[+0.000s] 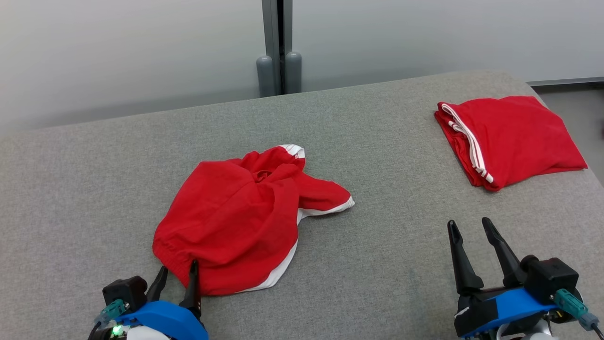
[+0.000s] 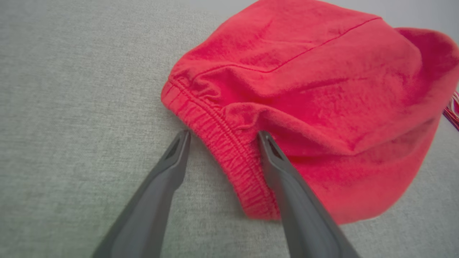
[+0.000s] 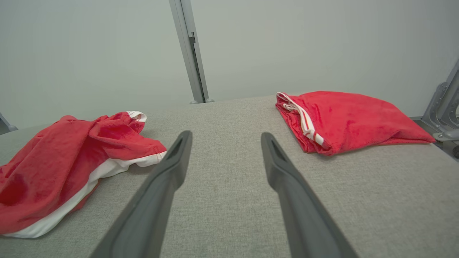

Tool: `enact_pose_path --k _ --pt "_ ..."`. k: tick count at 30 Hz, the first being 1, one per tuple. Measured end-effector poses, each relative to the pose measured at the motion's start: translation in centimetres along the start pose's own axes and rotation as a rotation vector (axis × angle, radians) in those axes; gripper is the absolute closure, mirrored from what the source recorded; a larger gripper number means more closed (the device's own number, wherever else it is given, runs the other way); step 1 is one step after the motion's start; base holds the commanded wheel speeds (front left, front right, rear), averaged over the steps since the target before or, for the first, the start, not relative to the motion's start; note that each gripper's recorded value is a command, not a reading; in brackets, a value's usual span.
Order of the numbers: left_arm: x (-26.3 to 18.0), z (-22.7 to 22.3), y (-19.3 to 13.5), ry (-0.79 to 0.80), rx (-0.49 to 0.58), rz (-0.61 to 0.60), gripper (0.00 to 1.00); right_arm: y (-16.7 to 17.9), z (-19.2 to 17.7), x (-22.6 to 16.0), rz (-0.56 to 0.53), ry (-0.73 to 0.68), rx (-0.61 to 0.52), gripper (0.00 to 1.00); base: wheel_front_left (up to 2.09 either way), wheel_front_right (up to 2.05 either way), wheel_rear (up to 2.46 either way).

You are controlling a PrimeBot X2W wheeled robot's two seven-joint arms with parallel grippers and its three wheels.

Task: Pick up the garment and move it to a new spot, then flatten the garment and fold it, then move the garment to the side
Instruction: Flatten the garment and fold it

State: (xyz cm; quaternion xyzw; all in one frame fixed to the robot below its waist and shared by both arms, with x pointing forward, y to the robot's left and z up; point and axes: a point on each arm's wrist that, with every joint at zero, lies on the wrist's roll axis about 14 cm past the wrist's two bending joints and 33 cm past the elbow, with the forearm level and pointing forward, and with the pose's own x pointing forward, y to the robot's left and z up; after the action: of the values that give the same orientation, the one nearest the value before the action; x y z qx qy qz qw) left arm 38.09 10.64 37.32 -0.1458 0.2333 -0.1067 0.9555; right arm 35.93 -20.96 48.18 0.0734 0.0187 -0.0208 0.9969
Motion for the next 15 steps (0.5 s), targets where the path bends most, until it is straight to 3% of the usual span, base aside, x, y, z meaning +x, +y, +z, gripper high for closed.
enact_pose_path --k 4,5,6,7,15 --pt "0.0 -0.3 -0.3 0.018 -0.015 -0.007 0.0 -0.1 0.0 0.0 -0.003 -0.001 -0.002 0.0 0.0 0.0 0.0" --pt "0.0 -0.3 -0.4 0.018 -0.022 -0.014 0.5 -0.1 0.1 0.0 -0.002 -0.002 -0.002 0.0 0.0 0.0 0.0" --pt "0.1 -0.3 -0.8 0.019 -0.021 -0.027 0.9 0.0 0.2 0.1 0.0 -0.004 -0.003 0.0 0.0 0.0 0.0" --pt "0.1 0.0 -1.1 0.009 -0.016 -0.041 1.0 0.0 0.3 0.1 0.002 -0.007 -0.003 0.0 0.0 0.0 0.0" --pt "0.7 5.4 -4.1 -0.186 0.108 -0.158 1.0 0.0 0.8 0.0 0.002 -0.022 -0.004 0.0 0.0 0.0 0.0"
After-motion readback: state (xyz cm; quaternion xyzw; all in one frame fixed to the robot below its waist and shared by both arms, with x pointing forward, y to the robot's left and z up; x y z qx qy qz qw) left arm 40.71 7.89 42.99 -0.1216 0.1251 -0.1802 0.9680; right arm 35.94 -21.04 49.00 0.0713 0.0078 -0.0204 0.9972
